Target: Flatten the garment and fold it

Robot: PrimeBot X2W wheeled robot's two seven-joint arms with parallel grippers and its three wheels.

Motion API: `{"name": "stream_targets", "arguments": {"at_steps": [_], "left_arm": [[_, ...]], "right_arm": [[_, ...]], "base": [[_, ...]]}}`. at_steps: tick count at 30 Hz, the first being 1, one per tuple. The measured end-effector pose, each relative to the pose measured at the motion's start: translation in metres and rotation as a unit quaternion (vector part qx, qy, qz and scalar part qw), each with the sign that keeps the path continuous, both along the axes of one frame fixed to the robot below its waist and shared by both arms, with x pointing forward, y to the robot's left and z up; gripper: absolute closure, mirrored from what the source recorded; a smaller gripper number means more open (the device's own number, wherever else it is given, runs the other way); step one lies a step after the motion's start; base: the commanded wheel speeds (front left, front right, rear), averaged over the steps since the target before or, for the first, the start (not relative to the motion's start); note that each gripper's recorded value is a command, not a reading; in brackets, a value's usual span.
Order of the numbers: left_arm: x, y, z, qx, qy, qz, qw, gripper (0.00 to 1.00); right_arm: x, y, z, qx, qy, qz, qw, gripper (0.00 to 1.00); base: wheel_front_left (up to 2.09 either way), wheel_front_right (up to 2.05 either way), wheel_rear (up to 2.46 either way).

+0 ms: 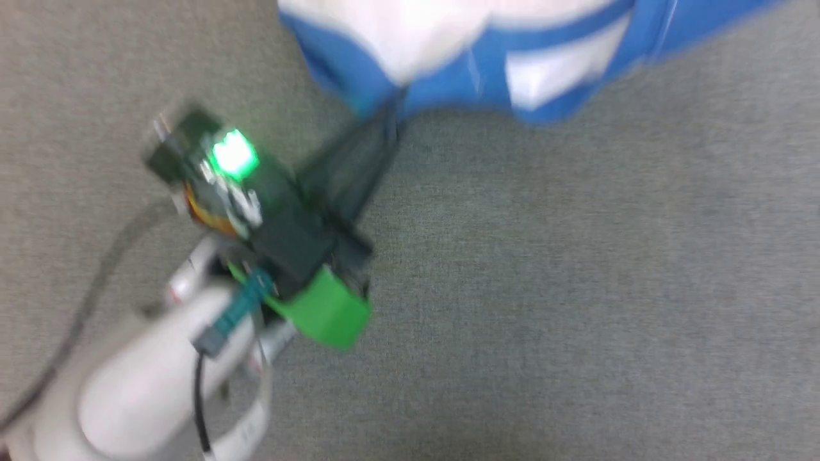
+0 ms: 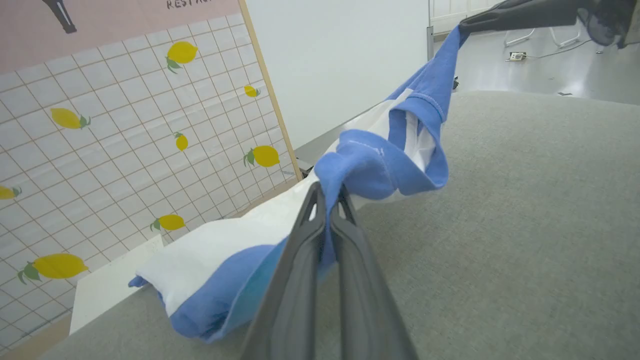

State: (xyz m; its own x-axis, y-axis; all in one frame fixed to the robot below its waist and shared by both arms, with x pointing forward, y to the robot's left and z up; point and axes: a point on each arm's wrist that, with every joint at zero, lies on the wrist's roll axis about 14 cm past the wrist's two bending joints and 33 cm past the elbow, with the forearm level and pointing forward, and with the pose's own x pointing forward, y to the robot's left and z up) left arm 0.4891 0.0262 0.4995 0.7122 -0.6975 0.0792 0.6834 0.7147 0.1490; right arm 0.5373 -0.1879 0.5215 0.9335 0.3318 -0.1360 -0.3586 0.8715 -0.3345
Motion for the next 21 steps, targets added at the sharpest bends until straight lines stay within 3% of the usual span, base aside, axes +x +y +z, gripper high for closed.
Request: {"name": "stream_targets", "arguments": {"at_steps": [8,21], "left_arm": [[-0.065,-0.004,-0.030,-0.001,0.141,0.000,0.990,1.00],[-0.147,0.003,-0.084,0.037,0.325,0.005,0.945,1.00]], "right_arm": [[-0.072,-0.007,-0.025,0.022,0.074,-0.032,0.996,1.00],[-0.174,-0.011,-0.083,0.046,0.213,-0.073,0.973,1.00]], "base": [[0.00,0.00,0.00],[0.00,0.00,0.00]]}}
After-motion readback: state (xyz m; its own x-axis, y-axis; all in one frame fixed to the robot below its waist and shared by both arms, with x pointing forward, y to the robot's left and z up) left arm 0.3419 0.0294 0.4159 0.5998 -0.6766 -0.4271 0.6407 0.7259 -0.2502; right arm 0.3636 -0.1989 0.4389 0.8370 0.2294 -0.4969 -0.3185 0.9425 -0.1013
